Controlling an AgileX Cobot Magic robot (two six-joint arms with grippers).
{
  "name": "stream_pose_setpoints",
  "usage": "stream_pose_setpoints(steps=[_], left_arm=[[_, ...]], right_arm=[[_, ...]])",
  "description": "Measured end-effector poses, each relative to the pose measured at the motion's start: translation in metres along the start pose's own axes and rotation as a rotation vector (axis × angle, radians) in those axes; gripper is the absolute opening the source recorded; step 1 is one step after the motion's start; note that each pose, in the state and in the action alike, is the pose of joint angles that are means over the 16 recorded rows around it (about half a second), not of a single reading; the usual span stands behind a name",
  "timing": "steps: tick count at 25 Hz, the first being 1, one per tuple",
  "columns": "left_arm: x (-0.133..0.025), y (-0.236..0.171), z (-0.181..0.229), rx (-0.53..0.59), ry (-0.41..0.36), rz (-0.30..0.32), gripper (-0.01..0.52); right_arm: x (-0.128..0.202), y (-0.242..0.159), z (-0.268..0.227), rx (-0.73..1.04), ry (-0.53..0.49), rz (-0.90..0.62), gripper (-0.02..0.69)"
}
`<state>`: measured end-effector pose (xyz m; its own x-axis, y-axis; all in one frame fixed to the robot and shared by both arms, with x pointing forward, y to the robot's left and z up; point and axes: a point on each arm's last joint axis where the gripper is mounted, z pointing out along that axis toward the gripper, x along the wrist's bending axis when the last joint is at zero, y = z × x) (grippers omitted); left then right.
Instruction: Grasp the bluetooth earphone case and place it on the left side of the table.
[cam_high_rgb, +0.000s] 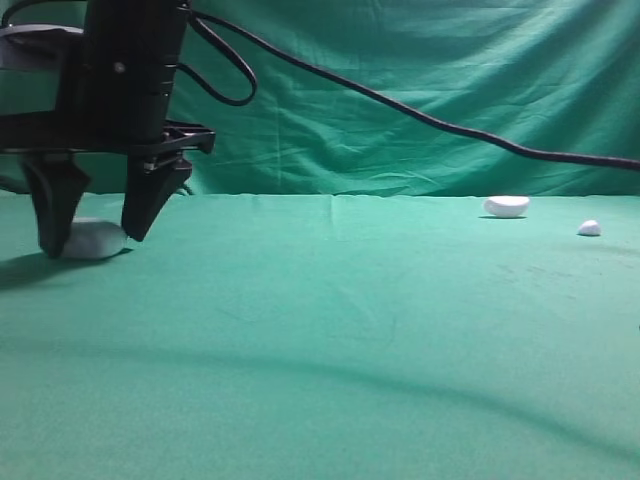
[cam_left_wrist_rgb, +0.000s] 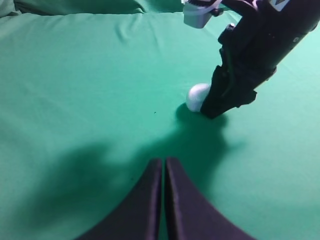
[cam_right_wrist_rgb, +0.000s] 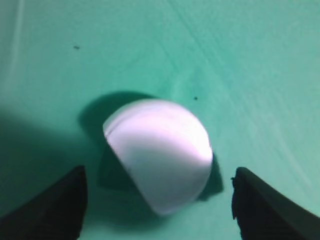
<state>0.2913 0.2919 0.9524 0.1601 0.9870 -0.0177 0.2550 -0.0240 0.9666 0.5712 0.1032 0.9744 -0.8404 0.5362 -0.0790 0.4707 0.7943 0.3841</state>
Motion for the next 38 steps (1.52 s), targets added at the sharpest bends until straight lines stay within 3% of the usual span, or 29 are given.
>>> stream_pose_setpoints(steps=[3, 11, 17, 26, 33, 38], left_arm=[[0.0, 0.0, 0.0, 0.0, 0.0, 0.0, 0.0], [0.0, 0.0, 0.0, 0.0, 0.0, 0.0, 0.0], [0.0, 0.0, 0.0, 0.0, 0.0, 0.0, 0.0], [0.0, 0.0, 0.0, 0.0, 0.0, 0.0, 0.0], [0.0, 0.0, 0.0, 0.0, 0.0, 0.0, 0.0], [0.0, 0.0, 0.0, 0.0, 0.0, 0.0, 0.0]], right_arm=[[-0.002, 0.004, -0.025, -0.007, -0.004, 0.021, 0.41], [-0.017, 0.007, -0.124, -0.106, -0.03, 0.102, 0.162], [-0.033, -0.015, -0.211, -0.215, -0.054, 0.186, 0.015], [-0.045, -0.109, -0.297, -0.235, -0.102, 0.309, 0.0], [-0.029, -0.202, -0.311, -0.255, -0.142, 0.362, 0.0], [-0.011, -0.259, -0.309, -0.363, -0.154, 0.374, 0.0]])
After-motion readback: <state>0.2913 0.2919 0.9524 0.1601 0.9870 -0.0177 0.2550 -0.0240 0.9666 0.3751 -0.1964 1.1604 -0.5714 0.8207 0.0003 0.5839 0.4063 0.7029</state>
